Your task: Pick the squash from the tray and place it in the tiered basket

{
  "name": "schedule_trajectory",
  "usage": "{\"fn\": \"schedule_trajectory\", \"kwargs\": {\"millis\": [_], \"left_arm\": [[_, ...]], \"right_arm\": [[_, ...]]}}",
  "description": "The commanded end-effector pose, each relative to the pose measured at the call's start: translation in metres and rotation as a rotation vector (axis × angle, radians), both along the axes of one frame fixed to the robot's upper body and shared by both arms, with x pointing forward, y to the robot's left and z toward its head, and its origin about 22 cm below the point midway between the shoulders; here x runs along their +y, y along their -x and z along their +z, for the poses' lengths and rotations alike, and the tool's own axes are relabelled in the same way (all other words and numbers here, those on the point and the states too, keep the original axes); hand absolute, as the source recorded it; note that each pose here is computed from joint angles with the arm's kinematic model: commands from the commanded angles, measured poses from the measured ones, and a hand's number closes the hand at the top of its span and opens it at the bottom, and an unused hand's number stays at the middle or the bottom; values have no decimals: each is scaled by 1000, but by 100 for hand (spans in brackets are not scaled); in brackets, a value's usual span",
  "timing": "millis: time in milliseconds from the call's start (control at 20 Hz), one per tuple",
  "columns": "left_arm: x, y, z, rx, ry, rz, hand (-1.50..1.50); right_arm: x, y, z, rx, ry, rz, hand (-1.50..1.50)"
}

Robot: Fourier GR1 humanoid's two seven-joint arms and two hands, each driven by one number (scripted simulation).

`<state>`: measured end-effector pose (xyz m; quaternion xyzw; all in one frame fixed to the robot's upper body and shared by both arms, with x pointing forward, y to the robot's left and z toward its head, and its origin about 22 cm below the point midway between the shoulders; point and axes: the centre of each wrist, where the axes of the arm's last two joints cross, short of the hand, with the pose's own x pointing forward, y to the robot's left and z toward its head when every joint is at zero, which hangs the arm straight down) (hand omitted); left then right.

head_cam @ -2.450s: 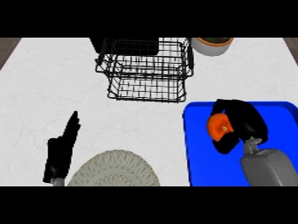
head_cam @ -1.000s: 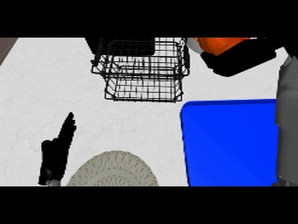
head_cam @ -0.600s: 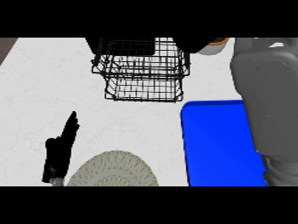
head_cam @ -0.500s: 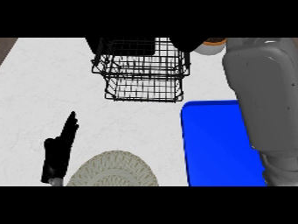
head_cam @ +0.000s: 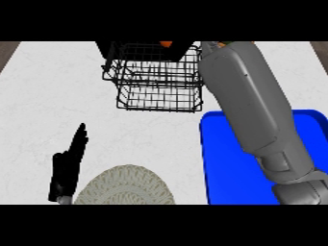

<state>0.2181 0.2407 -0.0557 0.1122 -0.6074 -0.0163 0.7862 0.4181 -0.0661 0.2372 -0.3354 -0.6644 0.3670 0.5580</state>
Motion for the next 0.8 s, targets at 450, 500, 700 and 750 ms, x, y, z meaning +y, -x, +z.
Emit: {"fn": "schedule_trajectory", "kwargs": {"millis": [450, 500, 700, 750], "left_arm": [[-1, 8, 2, -1, 0, -34, 0], [11, -6, 12, 2, 9, -18, 0], [-6, 10, -1, 8, 7, -39, 0], [-2, -11, 7, 1, -3, -38, 0]], "right_arm": [[-6, -30, -60, 193, -362, -31, -150], [-11, -29, -64, 187, -410, -11, -150], [-16, -30, -71, 143, -603, -16, -150], [-9, -33, -55, 129, -631, 9, -150]]}}
